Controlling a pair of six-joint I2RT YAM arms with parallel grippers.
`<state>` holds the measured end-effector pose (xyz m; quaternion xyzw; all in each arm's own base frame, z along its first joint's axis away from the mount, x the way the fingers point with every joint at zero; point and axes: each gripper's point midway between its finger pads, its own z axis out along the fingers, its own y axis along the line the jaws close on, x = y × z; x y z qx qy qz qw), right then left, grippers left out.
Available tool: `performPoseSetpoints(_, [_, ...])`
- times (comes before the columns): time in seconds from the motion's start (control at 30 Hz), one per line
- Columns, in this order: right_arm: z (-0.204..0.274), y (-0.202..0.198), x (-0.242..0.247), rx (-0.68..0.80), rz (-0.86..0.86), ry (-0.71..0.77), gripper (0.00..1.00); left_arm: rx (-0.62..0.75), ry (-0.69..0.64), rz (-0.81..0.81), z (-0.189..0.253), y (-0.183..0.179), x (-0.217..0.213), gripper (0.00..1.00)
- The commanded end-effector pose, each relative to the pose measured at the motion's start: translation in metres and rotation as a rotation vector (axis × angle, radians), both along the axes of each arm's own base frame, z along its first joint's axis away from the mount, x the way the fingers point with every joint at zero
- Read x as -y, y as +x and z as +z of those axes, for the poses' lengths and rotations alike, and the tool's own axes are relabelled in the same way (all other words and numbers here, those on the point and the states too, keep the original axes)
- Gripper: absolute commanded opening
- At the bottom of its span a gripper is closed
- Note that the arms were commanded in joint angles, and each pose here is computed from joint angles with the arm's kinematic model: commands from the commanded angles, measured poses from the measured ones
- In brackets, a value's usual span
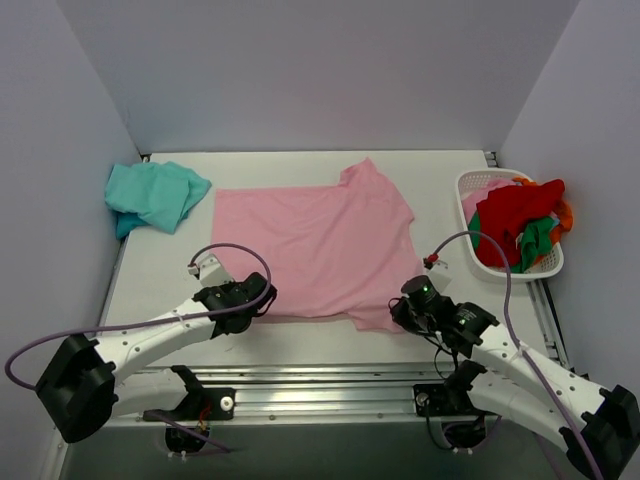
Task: Fold and stack the t-shirts
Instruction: Grap the side of the flattened tshirt closest away from the robot with both arms, then fold the flattened tshirt in 1/3 of the way
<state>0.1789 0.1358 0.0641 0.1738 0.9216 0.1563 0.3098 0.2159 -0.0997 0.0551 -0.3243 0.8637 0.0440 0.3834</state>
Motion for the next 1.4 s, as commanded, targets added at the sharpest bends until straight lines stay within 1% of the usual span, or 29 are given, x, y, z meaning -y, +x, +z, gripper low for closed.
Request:
performPoseSetpoints(0.0, [0.024,0.013,0.011,0.054,-0.066,-0.04,0.0,0.093,-0.018,-0.039,0.041,0.018,0.006,0.02])
performPoseSetpoints(0.03, [0.03,0.017,0.009,0.063,-0.065,-0.039,0.0,0.106,-0.017,-0.07,0.051,0.021,0.008,0.02])
performPoseSetpoints(0.1, [0.037,0.023,0.005,0.079,-0.065,-0.035,0.0,0.118,-0.018,-0.082,0.06,0.031,0.007,0.02])
performPoseSetpoints(0.2, [0.042,0.033,0.001,0.089,-0.072,-0.051,0.0,0.128,-0.056,-0.078,0.066,0.046,0.006,0.02])
performPoseSetpoints(0.23, [0.046,0.038,-0.001,0.095,-0.073,-0.06,0.0,0.124,-0.048,-0.097,0.066,0.049,0.005,0.02])
performPoseSetpoints(0.27, [0.049,0.044,-0.002,0.108,-0.081,-0.069,0.0,0.139,-0.071,-0.106,0.069,0.055,0.008,0.02])
performPoseSetpoints(0.33, [0.048,0.052,-0.003,0.105,-0.092,-0.099,0.0,0.14,-0.066,-0.102,0.068,0.065,0.001,0.02])
performPoseSetpoints(0.37, [0.056,0.06,-0.006,0.123,-0.1,-0.095,0.0,0.159,-0.083,-0.101,0.071,0.073,0.003,0.02])
performPoseSetpoints(0.4, [0.057,0.066,-0.006,0.13,-0.11,-0.107,0.0,0.144,-0.094,-0.116,0.067,0.077,0.006,0.02])
performPoseSetpoints(0.43, [0.051,0.071,-0.006,0.107,-0.115,-0.13,0.0,0.139,-0.089,-0.113,0.066,0.084,0.001,0.02])
performPoseSetpoints(0.47, [0.059,0.081,-0.007,0.119,-0.127,-0.122,0.0,0.156,-0.106,-0.114,0.071,0.092,0.003,0.02])
performPoseSetpoints(0.53, [0.055,0.094,-0.009,0.097,-0.139,-0.139,0.0,0.126,-0.107,-0.129,0.064,0.102,0.005,0.02])
performPoseSetpoints(0.57, [0.056,0.099,-0.009,0.094,-0.137,-0.143,0.0,0.148,-0.123,-0.136,0.071,0.111,0.01,0.02])
performPoseSetpoints(0.6, [0.064,0.109,-0.01,0.106,-0.149,-0.131,0.0,0.129,-0.116,-0.153,0.065,0.116,0.013,0.02])
performPoseSetpoints(0.63, [0.061,0.114,-0.011,0.092,-0.152,-0.144,0.0,0.128,-0.118,-0.156,0.065,0.121,0.014,0.02])
performPoseSetpoints(0.7, [0.07,0.129,-0.012,0.106,-0.166,-0.143,0.0,0.133,-0.122,-0.162,0.066,0.134,0.019,0.02])
performPoseSetpoints(0.87, [0.058,0.156,-0.012,0.069,-0.188,-0.186,0.0,0.123,-0.16,-0.205,0.063,0.163,0.026,0.02])
performPoseSetpoints(0.9, [0.047,0.162,-0.012,0.043,-0.189,-0.206,0.0,0.116,-0.155,-0.219,0.062,0.171,0.028,0.02])
performPoseSetpoints(0.97, [0.045,0.173,-0.015,0.036,-0.192,-0.202,0.0,0.105,-0.169,-0.233,0.06,0.179,0.03,0.02])
performPoseSetpoints(1.0, [0.04,0.177,-0.015,0.026,-0.192,-0.206,0.0,0.087,-0.161,-0.234,0.053,0.184,0.027,0.02])
performPoseSetpoints(1.03, [0.03,0.184,-0.015,0.008,-0.196,-0.215,0.0,0.092,-0.165,-0.236,0.055,0.19,0.028,0.02])
performPoseSetpoints(1.1, [0.014,0.191,-0.015,-0.023,-0.198,-0.224,0.0,0.074,-0.157,-0.231,0.045,0.197,0.022,0.02])
performPoseSetpoints(1.13, [0.014,0.2,-0.012,-0.02,-0.213,-0.22,0.0,0.079,-0.16,-0.227,0.045,0.202,0.02,0.02])
performPoseSetpoints(1.17, [0.011,0.205,-0.011,-0.024,-0.217,-0.219,0.0,0.059,-0.165,-0.231,0.036,0.205,0.02,0.02])
performPoseSetpoints(1.2, [-0.001,0.209,-0.008,-0.05,-0.22,-0.232,0.0,0.053,-0.164,-0.222,0.032,0.209,0.014,0.02])
performPoseSetpoints(1.23, [0.0,0.218,-0.004,-0.052,-0.233,-0.229,0.0,0.055,-0.167,-0.22,0.032,0.215,0.013,0.02])
performPoseSetpoints(1.27, [-0.003,0.221,-0.002,-0.059,-0.237,-0.227,0.0,0.029,-0.17,-0.223,0.022,0.216,0.012,0.02])
performPoseSetpoints(1.37, [-0.014,0.233,0.005,-0.088,-0.246,-0.227,0.0,0.005,-0.175,-0.219,0.011,0.224,0.008,0.02])
